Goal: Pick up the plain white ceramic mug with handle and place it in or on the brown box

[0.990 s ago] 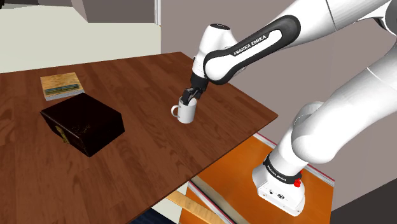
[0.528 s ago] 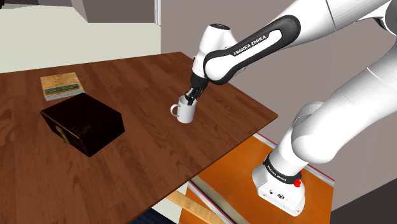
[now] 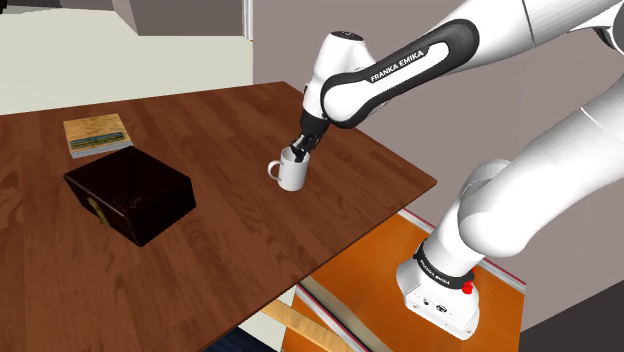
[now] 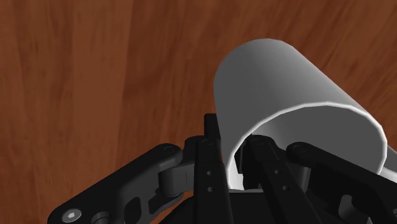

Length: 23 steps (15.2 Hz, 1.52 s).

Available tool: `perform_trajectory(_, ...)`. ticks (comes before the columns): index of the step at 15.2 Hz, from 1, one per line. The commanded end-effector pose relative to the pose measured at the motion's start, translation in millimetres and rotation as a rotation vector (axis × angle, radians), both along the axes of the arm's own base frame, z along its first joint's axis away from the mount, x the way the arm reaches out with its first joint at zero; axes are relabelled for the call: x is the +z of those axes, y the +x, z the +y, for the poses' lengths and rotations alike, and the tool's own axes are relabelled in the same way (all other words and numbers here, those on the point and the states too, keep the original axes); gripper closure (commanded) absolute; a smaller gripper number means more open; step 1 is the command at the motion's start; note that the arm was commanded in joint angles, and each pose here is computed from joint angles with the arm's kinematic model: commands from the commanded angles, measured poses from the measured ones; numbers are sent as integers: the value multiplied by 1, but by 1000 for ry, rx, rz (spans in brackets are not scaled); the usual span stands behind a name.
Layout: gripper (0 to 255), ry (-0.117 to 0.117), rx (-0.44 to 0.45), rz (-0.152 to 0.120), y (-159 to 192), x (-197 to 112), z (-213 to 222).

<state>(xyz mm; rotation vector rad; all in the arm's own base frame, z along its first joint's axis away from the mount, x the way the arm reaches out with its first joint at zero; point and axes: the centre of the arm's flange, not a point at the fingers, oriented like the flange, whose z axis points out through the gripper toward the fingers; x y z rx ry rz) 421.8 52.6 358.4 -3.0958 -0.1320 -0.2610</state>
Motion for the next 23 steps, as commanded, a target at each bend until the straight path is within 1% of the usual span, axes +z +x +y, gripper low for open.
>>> perform_trajectory(1, 255, 0, 0, 0, 0, 10, -1)
perform_trajectory(23, 255, 0, 0, 0, 0, 126, -1)
